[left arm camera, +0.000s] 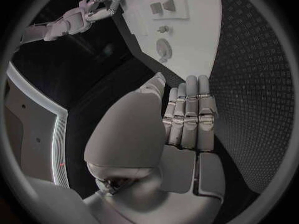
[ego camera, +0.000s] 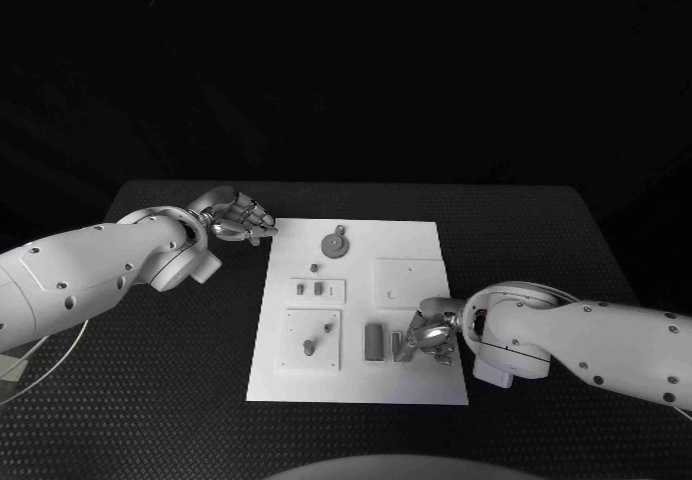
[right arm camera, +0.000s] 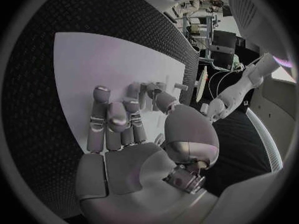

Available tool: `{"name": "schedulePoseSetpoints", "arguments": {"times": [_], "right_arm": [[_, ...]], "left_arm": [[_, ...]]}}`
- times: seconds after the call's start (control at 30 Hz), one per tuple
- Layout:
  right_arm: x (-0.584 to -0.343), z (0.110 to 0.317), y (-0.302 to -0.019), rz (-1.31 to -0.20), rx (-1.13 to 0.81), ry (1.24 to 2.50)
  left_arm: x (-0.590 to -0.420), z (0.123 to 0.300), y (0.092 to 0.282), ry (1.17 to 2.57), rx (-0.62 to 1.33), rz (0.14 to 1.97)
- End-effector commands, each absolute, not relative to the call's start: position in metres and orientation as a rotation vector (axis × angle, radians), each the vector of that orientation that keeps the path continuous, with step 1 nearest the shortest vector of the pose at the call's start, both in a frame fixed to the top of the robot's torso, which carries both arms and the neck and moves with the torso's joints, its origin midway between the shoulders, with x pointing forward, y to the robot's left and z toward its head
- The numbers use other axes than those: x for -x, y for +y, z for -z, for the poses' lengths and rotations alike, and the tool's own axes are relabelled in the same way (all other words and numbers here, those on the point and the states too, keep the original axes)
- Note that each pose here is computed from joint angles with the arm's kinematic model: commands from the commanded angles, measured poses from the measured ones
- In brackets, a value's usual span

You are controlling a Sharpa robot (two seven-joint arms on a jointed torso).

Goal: Assemble the parts on the task board

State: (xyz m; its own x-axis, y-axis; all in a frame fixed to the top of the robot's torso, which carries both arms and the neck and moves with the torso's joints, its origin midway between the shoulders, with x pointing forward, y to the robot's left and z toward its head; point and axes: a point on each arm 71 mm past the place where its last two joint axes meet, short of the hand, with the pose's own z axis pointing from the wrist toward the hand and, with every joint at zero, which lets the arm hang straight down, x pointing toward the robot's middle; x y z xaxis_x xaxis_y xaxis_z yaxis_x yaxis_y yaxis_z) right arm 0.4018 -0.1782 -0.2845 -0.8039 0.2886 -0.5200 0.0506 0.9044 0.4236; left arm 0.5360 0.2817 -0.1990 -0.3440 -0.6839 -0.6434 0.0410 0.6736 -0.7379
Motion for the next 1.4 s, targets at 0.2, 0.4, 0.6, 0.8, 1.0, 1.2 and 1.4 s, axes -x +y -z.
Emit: {"name": "schedulePoseSetpoints", "arguments": {"times": [0.2, 0.4, 0.6, 0.8, 1.0, 1.2, 1.4], "right_arm": [[-0.4, 0.292, -0.175, -0.516, -0.201, 2.472], [-0.401, 0.297, -0.175, -0.508, -0.2, 2.476], [-0.402, 0.297, -0.178, -0.499, -0.199, 2.477], [-0.4, 0.297, -0.182, -0.516, -0.245, 2.491], [-0.4, 0.293, -0.19, -0.531, -0.285, 2.49], [-0.411, 0.278, -0.195, -0.555, -0.309, 2.432], [-0.436, 0.261, -0.207, -0.566, -0.35, 2.333]], "left_arm": [[-0.536, 0.199, 0.28, 1.788, 0.503, 0.825], [-0.536, 0.199, 0.28, 1.79, 0.503, 0.825], [-0.536, 0.199, 0.279, 1.791, 0.502, 0.825], [-0.536, 0.199, 0.28, 1.79, 0.504, 0.823], [-0.536, 0.199, 0.281, 1.786, 0.505, 0.822], [-0.536, 0.199, 0.28, 1.785, 0.504, 0.821], [-0.538, 0.198, 0.28, 1.766, 0.501, 0.824]]}}
